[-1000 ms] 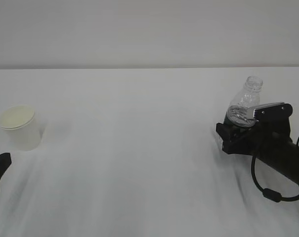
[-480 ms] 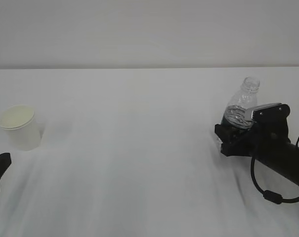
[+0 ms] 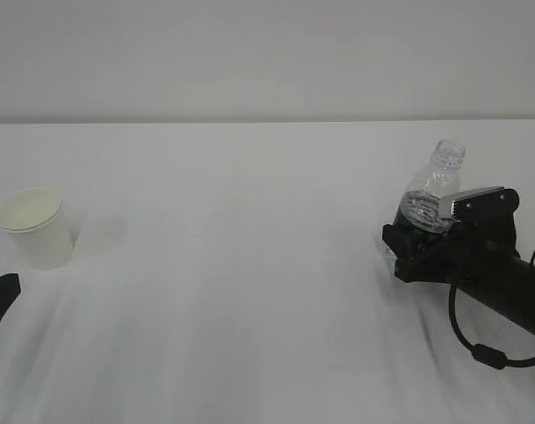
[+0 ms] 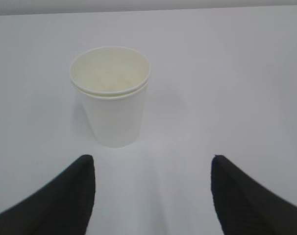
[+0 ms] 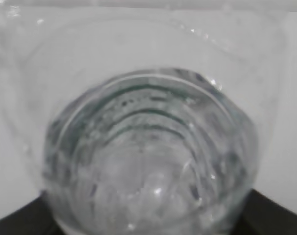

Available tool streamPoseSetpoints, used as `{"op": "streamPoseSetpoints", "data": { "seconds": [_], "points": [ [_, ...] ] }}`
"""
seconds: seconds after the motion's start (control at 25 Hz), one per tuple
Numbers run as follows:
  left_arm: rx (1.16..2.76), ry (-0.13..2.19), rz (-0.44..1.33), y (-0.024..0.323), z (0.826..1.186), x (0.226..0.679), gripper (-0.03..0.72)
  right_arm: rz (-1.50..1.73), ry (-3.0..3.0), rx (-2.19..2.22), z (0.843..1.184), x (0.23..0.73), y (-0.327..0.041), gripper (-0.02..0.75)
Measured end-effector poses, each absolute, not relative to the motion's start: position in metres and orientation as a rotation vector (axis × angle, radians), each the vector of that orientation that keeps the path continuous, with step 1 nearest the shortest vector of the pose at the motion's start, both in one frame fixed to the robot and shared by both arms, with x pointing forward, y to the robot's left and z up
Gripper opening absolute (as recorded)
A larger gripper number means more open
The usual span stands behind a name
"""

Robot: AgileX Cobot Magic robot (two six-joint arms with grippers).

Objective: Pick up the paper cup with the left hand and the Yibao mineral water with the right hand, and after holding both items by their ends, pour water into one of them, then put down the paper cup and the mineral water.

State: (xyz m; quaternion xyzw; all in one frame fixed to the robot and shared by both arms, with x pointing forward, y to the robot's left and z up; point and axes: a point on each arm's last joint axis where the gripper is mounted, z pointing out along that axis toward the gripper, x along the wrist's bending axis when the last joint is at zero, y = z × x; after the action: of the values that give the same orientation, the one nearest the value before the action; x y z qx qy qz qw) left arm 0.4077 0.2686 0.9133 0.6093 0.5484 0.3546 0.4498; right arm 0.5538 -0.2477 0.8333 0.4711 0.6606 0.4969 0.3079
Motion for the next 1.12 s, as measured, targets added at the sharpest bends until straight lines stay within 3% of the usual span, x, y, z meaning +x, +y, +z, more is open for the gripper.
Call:
{"op": "streamPoseSetpoints", "data": {
  "seconds": [0.52,1.12],
  "points": [
    [1.53,1.329,0.863,0.266,0.913,0.407,0.539,1.274,1.837,1.227,0.841,0.551,-0.246,0.437],
    [1.538,1.332,0.858,0.266,0.912,0.407,0.539,1.245,1.823,1.178,0.88,0.551,-0.247,0.436]
  ]
}}
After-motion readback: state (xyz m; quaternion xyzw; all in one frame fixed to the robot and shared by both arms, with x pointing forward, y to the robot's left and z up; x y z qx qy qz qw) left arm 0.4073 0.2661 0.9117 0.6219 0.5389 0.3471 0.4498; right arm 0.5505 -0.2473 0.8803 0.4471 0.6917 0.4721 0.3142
